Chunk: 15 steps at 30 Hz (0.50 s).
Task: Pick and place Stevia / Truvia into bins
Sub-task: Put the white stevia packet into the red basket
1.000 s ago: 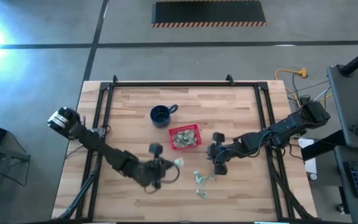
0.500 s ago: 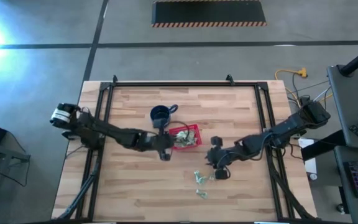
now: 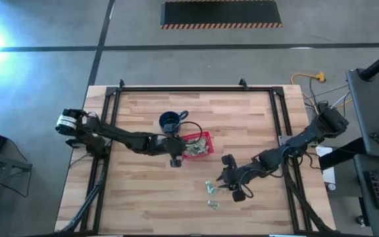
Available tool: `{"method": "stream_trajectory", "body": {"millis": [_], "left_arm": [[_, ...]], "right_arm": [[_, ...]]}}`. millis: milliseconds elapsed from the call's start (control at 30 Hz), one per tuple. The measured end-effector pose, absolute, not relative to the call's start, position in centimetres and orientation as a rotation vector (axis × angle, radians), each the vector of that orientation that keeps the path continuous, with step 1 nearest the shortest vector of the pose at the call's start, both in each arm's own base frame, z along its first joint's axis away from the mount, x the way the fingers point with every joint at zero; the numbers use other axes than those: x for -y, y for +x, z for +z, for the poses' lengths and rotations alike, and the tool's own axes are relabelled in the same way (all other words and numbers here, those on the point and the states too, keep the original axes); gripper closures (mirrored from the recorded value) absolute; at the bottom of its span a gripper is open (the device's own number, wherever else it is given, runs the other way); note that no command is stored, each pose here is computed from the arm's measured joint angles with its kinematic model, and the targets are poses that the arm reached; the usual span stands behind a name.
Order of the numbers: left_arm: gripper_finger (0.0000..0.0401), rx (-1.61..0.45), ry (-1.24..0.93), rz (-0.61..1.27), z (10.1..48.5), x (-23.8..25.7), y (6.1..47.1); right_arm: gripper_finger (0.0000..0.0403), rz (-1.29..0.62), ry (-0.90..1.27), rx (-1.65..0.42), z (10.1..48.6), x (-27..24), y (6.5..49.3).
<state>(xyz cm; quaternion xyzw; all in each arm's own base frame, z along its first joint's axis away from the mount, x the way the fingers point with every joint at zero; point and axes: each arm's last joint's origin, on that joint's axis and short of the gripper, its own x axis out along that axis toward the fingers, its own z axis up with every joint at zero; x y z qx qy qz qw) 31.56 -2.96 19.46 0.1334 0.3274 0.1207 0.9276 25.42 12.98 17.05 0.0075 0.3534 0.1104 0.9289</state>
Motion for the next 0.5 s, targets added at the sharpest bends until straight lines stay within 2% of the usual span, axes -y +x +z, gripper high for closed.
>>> {"method": "stream_trajectory", "body": {"millis": [233,500], "left_arm": [[0.0259,-0.678,0.236,0.249,19.4,3.2,31.4],[0.0248,-0.714,0.191,0.210,19.1,4.5,30.9]], "right_arm": [[0.0279,0.252,-0.044,-0.751,14.1,-13.9,26.3],[0.0280,0.253,-0.059,-0.794,12.7,-14.2,26.9]]}}
